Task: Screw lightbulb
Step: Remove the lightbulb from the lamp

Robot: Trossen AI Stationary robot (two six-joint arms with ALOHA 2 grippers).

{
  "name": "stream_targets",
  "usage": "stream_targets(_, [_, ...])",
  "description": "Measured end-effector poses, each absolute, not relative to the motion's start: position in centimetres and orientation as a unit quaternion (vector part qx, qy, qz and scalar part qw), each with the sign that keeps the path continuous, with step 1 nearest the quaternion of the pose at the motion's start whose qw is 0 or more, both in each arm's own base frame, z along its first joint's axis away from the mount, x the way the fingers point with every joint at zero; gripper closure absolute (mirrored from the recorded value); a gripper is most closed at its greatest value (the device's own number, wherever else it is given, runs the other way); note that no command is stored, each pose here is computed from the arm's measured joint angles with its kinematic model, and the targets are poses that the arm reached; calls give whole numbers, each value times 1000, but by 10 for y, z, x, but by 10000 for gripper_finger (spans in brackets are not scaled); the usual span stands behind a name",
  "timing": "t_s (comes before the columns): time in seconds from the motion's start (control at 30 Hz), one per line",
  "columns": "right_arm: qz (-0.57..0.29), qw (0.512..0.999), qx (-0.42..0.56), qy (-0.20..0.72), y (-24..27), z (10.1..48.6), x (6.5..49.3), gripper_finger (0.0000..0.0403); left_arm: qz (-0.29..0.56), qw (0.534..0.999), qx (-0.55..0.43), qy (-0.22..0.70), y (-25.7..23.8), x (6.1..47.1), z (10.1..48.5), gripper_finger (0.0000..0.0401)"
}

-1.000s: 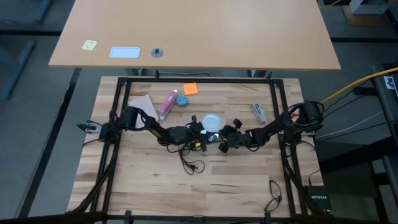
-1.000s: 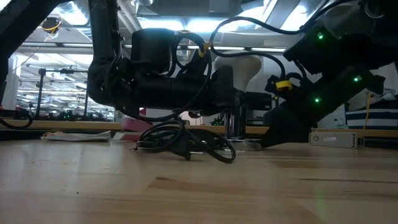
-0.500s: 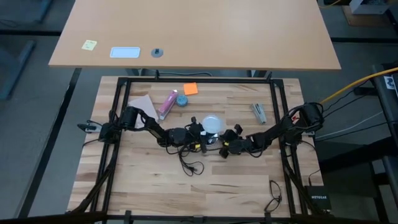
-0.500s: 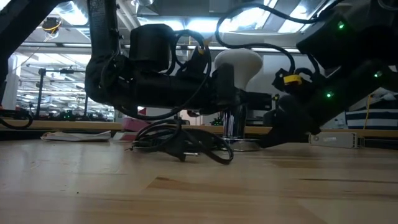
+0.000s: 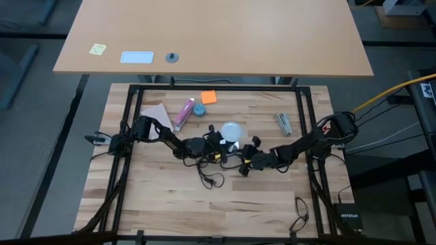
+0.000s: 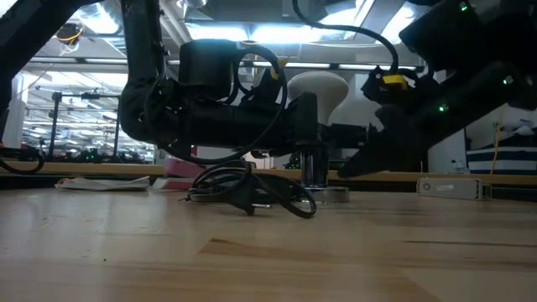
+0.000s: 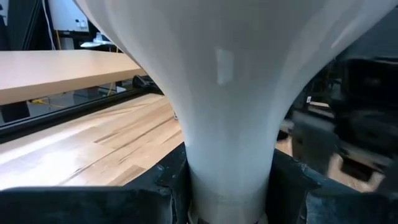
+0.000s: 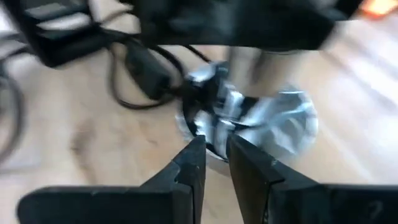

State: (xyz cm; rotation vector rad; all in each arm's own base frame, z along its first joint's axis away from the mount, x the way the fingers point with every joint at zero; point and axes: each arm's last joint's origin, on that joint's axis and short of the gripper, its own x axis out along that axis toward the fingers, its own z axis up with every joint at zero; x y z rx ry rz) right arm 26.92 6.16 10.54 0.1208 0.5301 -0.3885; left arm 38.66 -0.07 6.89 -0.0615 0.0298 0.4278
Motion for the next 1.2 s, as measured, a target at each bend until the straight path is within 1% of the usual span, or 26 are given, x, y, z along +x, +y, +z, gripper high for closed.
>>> stream_targets(0.23, [-234, 920, 6, 314, 48, 132, 245, 329, 210, 977, -32, 15, -5, 386, 69, 262])
stream_targets(0.33, [-243, 918, -1, 312, 44, 152, 233, 329, 207, 977, -47, 12, -6, 386, 69, 262])
stream_targets(0.47, [-235, 929, -14, 286, 41, 176, 222, 329, 207, 977, -53, 10, -6, 386, 69, 262])
stream_targets(0.63, [-211, 938, -39, 273, 41, 187, 218, 329, 206, 977, -54, 10, -7, 386, 69, 262])
stream_targets(0.73, [-158, 944, -25, 290, 43, 185, 219, 329, 204, 978, -48, 11, -7, 386, 69, 262])
stream_targets(0.87, [-92, 945, 55, 309, 49, 182, 220, 329, 203, 978, -45, 12, -7, 386, 69, 262])
stream_targets(0.97, [-81, 942, 102, 311, 50, 182, 220, 329, 203, 978, -46, 11, -7, 386, 69, 262])
stream_targets(1.07, [-85, 940, 116, 310, 50, 182, 220, 329, 203, 978, -48, 11, -7, 386, 69, 262])
stream_targets(1.2, [-85, 940, 117, 310, 50, 182, 220, 329, 203, 976, -75, 6, -7, 386, 69, 262])
